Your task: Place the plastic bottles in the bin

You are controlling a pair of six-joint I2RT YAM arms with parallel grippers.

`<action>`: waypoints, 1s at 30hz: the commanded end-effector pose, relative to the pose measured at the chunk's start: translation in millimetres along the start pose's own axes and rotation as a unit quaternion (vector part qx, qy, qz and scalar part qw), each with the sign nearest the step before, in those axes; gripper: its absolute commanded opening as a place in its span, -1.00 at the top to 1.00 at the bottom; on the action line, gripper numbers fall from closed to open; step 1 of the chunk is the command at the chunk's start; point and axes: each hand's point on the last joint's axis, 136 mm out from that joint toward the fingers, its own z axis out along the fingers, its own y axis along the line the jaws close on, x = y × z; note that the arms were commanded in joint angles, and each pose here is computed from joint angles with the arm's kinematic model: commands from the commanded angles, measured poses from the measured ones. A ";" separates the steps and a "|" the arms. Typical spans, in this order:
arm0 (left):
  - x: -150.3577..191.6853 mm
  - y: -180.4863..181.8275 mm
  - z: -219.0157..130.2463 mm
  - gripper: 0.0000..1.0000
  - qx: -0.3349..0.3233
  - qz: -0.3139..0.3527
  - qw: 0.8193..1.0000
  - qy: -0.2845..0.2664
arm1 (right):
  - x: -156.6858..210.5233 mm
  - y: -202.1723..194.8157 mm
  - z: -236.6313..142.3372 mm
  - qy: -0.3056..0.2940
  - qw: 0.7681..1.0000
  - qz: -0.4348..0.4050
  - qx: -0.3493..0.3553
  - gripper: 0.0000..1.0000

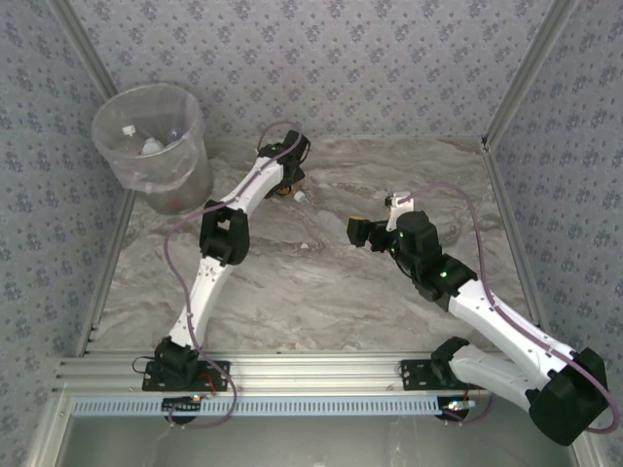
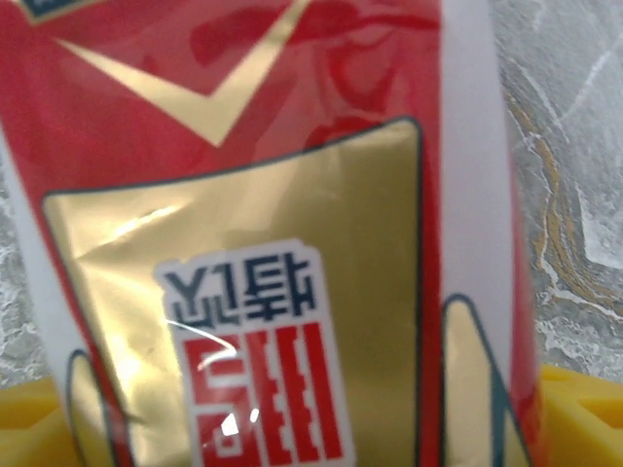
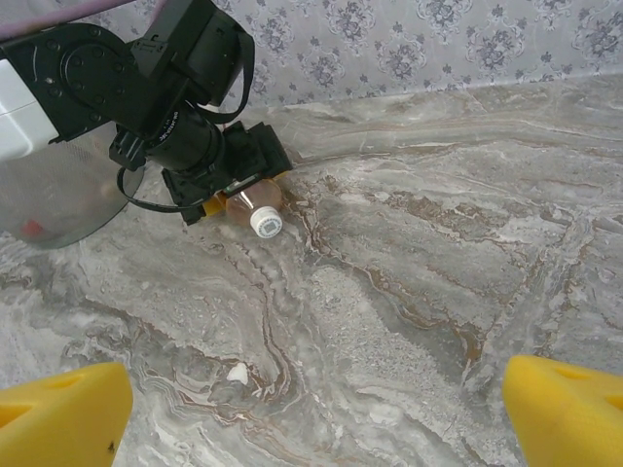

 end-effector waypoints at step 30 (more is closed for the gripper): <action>-3.7 -39.7 -77.4 -0.11 0.123 0.209 0.970 -0.035 | 1.5 4.4 -0.9 0.002 1.000 0.006 -0.020 -0.99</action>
